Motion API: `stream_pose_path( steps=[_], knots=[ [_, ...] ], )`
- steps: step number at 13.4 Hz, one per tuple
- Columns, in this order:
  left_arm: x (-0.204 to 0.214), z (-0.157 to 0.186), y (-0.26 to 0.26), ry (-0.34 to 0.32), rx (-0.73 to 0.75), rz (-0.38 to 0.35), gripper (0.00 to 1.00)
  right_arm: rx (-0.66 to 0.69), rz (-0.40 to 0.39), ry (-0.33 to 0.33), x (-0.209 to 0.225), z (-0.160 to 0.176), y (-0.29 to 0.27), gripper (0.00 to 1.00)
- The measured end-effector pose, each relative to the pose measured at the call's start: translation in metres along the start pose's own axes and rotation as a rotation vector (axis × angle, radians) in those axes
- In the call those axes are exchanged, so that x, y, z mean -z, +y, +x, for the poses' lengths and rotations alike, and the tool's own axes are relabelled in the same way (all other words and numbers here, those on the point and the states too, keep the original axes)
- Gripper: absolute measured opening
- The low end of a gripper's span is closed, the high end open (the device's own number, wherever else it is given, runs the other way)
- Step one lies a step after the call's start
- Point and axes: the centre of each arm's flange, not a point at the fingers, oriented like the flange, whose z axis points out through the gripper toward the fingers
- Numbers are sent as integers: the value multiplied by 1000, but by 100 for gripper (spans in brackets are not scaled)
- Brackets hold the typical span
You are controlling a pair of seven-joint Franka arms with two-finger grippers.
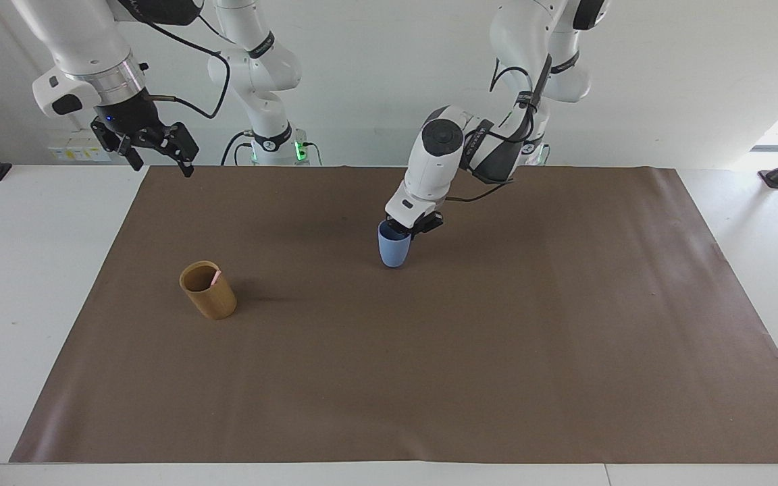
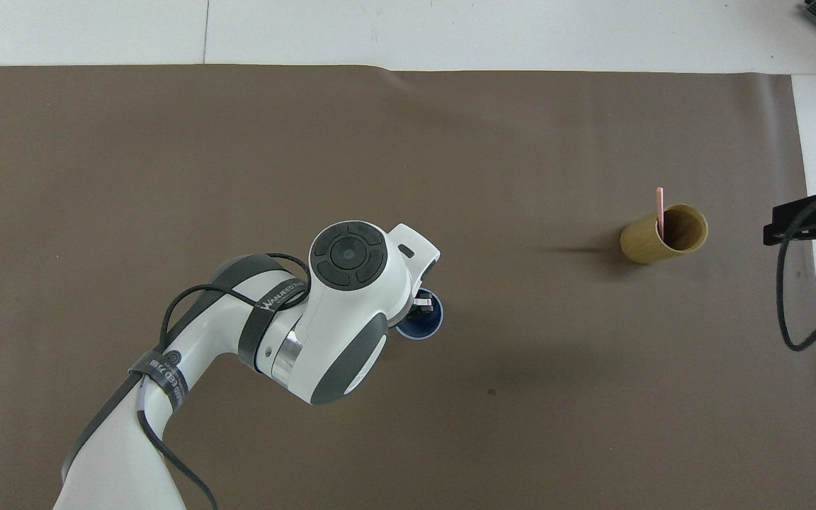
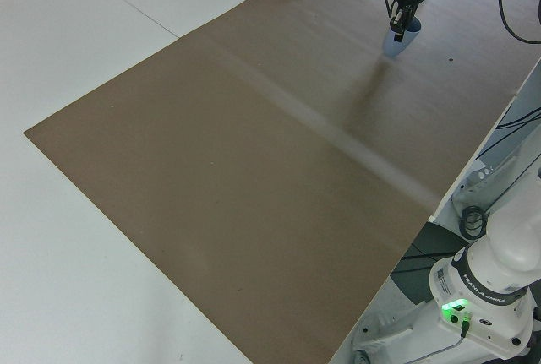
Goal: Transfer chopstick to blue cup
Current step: 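Slide the blue cup with the left gripper toward the table center, then open the left gripper and withdraw it from the blue cup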
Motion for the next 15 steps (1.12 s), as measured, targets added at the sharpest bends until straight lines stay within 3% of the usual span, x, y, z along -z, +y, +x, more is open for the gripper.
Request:
stream_pose_path(
  steps=[6, 9, 14, 15],
  knots=[
    [-10, 4, 1, 24, 48, -19, 6, 0, 0, 0, 0, 0, 0, 100],
    [-10, 6, 1, 33, 70, -27, 35, 0, 0, 0, 0, 0, 0, 100],
    [3, 15, -4, 55, 105, -41, 96, 0, 0, 0, 0, 0, 0, 100],
    [14, 21, -10, 68, 118, -50, 100, 0, 0, 0, 0, 0, 0, 100]
  ],
)
